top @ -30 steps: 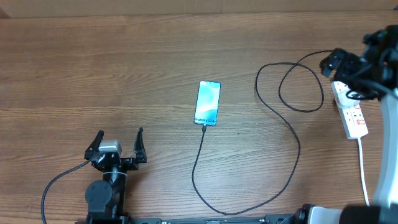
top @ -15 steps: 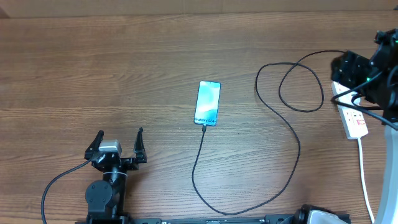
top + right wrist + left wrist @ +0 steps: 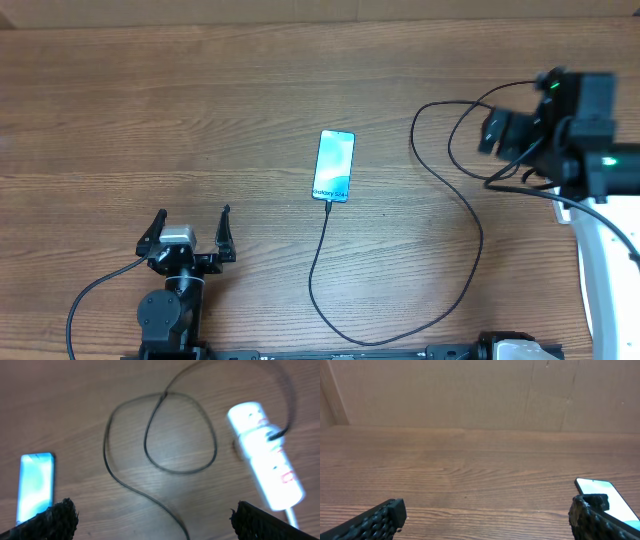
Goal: Plug charger to phone and switch on socket
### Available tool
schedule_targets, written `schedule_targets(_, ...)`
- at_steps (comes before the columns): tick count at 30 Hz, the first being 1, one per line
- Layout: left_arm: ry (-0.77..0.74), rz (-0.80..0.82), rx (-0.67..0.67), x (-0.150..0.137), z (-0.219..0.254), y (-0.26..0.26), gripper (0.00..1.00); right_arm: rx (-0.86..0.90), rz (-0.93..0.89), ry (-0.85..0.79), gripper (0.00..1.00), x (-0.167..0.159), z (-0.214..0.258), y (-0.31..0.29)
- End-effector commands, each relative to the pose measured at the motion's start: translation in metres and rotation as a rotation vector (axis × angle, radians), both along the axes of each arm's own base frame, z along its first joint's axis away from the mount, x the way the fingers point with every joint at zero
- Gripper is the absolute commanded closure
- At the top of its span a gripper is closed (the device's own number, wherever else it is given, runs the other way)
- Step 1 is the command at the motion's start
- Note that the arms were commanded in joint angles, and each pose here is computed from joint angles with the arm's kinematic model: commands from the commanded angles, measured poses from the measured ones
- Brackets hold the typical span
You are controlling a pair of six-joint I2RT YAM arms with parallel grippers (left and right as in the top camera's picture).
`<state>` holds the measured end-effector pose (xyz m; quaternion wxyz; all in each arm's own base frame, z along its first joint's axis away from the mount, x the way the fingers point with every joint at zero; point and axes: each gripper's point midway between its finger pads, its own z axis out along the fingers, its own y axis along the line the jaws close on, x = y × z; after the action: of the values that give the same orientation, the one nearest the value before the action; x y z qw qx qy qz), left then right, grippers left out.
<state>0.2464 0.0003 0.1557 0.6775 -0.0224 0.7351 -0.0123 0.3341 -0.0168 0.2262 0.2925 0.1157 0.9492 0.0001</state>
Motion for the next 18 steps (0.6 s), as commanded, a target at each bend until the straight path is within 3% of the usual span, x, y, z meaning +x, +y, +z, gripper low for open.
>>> schedule_targets(1, -0.007, -0.005, 0.01, 0.0, 0.001, 0.0, 0.0, 0.004, 0.035, 0.051, 0.0, -0.014, -0.04, 0.009)
schedule_targets(9, -0.007, -0.005, 0.01, 0.0, 0.001, 0.0, 0.0, 0.138, 0.149, -0.061, 0.0, -0.033, -0.138, 0.043)
schedule_targets(18, -0.007, -0.005, 0.01, 0.0, 0.001, 0.0, 0.0, 0.171, 0.195, -0.187, 0.0, -0.053, -0.177, 0.053)
